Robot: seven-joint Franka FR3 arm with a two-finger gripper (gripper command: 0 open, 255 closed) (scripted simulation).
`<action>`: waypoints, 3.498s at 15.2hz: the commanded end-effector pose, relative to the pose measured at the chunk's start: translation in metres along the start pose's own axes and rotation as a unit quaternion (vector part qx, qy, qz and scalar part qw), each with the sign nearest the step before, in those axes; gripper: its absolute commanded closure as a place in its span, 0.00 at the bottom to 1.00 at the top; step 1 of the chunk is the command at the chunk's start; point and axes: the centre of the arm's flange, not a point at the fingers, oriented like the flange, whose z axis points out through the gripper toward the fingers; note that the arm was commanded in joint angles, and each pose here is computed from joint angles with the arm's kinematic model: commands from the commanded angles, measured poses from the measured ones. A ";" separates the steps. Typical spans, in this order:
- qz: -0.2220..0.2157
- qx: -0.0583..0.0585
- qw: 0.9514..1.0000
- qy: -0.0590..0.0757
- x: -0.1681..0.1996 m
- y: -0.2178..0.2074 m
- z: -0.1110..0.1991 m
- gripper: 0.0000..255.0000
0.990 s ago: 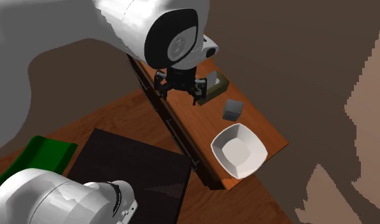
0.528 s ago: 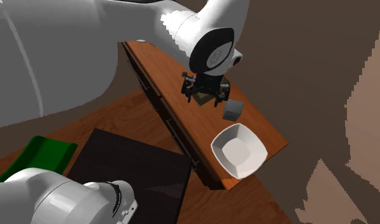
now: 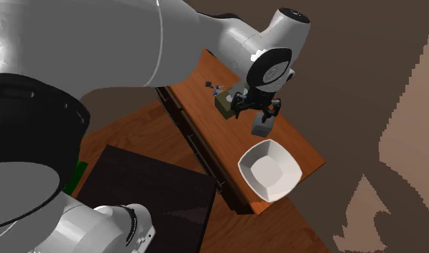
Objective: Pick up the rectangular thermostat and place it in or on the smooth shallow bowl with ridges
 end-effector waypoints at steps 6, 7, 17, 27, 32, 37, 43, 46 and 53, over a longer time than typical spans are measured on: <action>-0.014 0.006 1.000 -0.010 0.041 0.076 0.043 0.00; -0.015 0.007 1.000 -0.012 0.046 0.084 0.048 0.00; -0.015 0.007 1.000 -0.012 0.045 0.083 0.088 0.00; -0.015 0.007 1.000 -0.012 0.045 0.084 0.088 1.00; -0.015 0.007 1.000 -0.012 0.045 0.083 0.088 1.00; -0.015 0.007 1.000 -0.012 0.041 0.081 0.062 1.00; -0.015 0.007 1.000 -0.012 0.035 0.078 0.031 1.00; -0.015 0.007 1.000 -0.012 0.032 0.077 0.016 1.00; -0.015 0.007 1.000 -0.012 0.025 0.073 -0.021 1.00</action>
